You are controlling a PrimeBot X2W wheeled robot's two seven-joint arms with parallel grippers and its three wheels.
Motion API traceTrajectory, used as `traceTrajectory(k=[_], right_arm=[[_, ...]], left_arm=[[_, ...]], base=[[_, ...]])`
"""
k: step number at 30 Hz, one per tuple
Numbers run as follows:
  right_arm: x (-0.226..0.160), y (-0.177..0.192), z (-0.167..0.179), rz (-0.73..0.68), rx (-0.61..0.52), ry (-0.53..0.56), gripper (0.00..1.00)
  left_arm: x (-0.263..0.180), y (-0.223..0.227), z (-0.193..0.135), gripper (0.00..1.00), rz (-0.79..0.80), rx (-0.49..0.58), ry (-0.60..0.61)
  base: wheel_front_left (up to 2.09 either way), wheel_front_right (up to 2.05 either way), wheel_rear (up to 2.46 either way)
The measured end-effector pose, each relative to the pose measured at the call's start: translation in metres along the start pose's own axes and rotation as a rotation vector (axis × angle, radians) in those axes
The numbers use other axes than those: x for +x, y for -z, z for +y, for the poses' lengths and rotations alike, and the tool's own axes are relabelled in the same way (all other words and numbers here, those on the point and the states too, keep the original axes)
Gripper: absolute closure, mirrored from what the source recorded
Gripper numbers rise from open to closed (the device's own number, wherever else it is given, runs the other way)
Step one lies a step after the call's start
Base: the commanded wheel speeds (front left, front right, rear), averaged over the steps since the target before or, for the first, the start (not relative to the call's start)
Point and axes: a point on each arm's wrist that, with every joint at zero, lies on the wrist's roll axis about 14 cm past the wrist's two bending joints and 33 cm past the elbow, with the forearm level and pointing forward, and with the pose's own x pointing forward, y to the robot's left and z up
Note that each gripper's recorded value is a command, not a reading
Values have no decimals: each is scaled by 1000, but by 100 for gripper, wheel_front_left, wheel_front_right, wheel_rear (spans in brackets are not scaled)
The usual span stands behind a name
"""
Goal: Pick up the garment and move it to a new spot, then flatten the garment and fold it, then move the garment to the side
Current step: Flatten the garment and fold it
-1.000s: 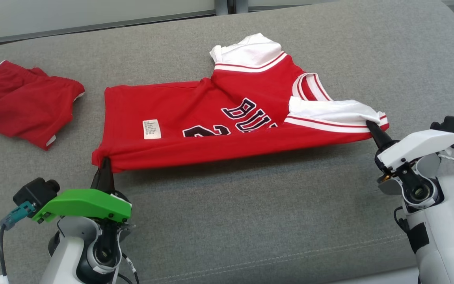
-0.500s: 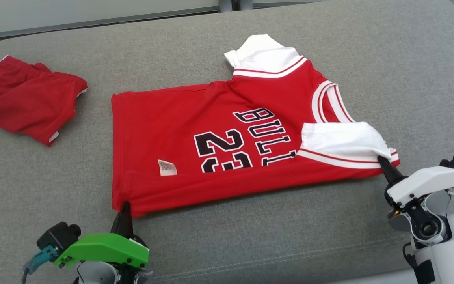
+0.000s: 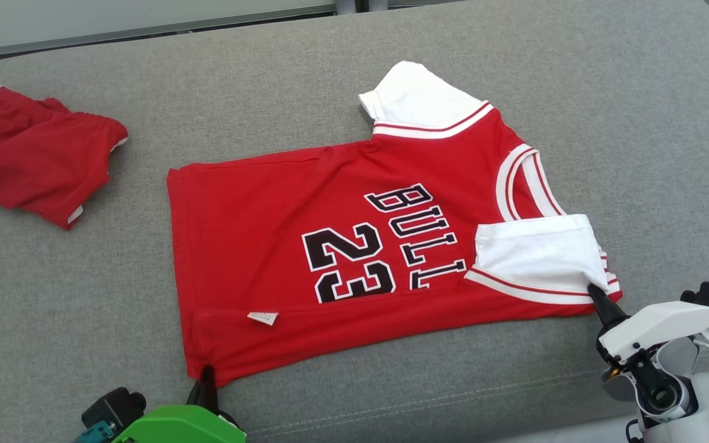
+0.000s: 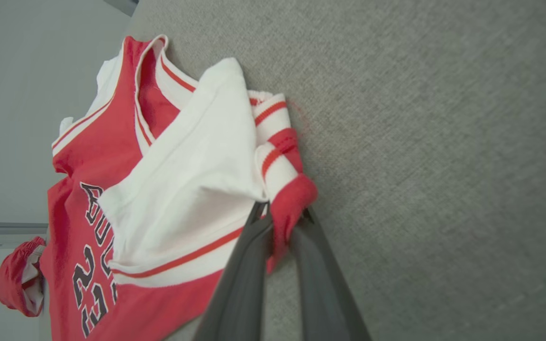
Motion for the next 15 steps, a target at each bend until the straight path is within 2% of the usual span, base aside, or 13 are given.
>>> traceTrajectory(k=[3, 4, 5, 6, 7, 9, 15], right_arm=[[0, 3, -3, 2, -8, 11, 100], [-1, 4, -5, -2, -15, 17, 63], [-2, 4, -6, -2, -23, 21, 35], [-2, 2, -7, -7, -27, 23, 4], [-3, 1, -8, -9, -30, 25, 0], [-6, -2, -12, -20, -41, 31, 0], [-18, -19, -28, -47, -91, 60, 0]], left_arm=[[2, 3, 5, 100, 3, 23, -14], [4, 3, 5, 100, 3, 28, -17], [4, 3, 6, 85, 0, 31, -18], [5, 3, 6, 53, -2, 35, -18], [5, 3, 6, 2, -4, 42, -19], [5, 1, 8, 0, -10, 56, -20], [3, -17, 14, 0, -38, 225, 3]], base=[[0, 0, 0], [0, 0, 0], [0, 0, 0], [0, 0, 0], [0, 0, 0], [0, 0, 0], [0, 0, 0]])
